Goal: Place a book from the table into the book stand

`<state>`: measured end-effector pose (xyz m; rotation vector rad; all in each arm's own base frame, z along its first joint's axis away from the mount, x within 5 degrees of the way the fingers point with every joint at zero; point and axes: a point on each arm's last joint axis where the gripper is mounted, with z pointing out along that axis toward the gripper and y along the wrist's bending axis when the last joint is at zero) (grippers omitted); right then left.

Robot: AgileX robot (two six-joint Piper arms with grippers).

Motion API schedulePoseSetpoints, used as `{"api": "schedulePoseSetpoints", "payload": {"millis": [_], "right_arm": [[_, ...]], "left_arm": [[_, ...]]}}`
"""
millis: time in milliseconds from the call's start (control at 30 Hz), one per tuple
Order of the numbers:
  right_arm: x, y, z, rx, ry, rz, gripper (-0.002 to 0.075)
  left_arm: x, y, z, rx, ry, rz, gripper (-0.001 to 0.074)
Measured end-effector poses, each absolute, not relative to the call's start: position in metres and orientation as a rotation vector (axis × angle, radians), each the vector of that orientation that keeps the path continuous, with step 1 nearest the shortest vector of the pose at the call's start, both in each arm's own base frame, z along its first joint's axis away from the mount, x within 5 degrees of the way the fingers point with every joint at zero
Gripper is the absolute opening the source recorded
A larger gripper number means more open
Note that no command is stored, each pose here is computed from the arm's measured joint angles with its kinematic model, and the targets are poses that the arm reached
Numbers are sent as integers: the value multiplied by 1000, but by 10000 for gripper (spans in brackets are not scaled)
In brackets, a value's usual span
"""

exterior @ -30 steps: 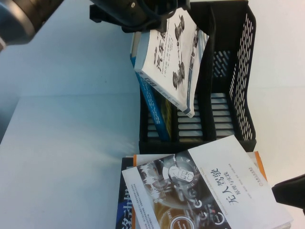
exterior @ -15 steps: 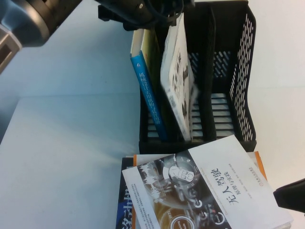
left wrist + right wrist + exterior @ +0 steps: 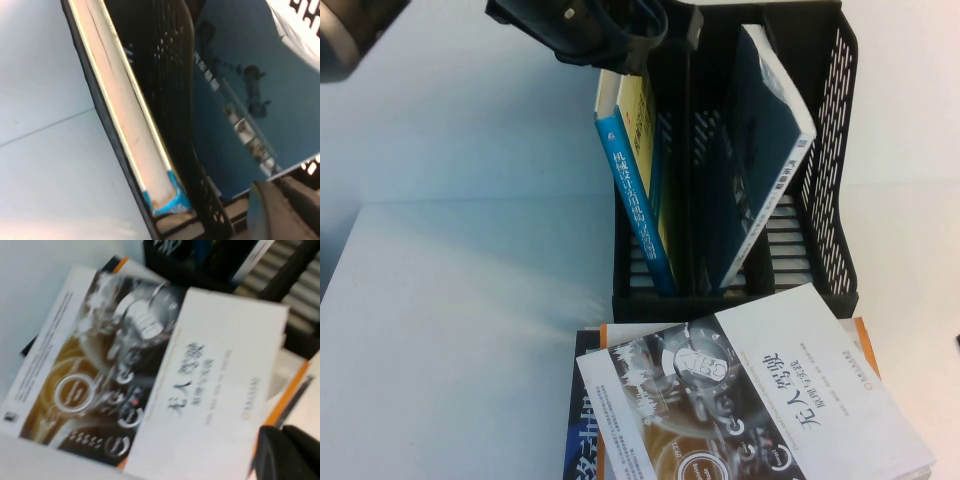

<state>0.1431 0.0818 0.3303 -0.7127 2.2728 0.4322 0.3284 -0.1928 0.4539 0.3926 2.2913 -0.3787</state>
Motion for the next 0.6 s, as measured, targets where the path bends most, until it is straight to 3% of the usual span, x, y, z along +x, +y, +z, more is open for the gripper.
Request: {"api": "schedulePoseSetpoints", "payload": {"millis": [200,333,433,600], "right_arm": [[124,51,369,-530,2127,177,-2],[97,34,385,-414,1993,147,-2],[71,22,387,-375,1887,154,-2],[46,11,365,-359,1841,151,-2]], "left_arm": [[293,-174,489,428,2189,-411,2],[255,-157,504,454,2089,-487,1],[224,-148,494,514,2038,-587,1],[178,-138,440,620,1981,-754,-1]]}}
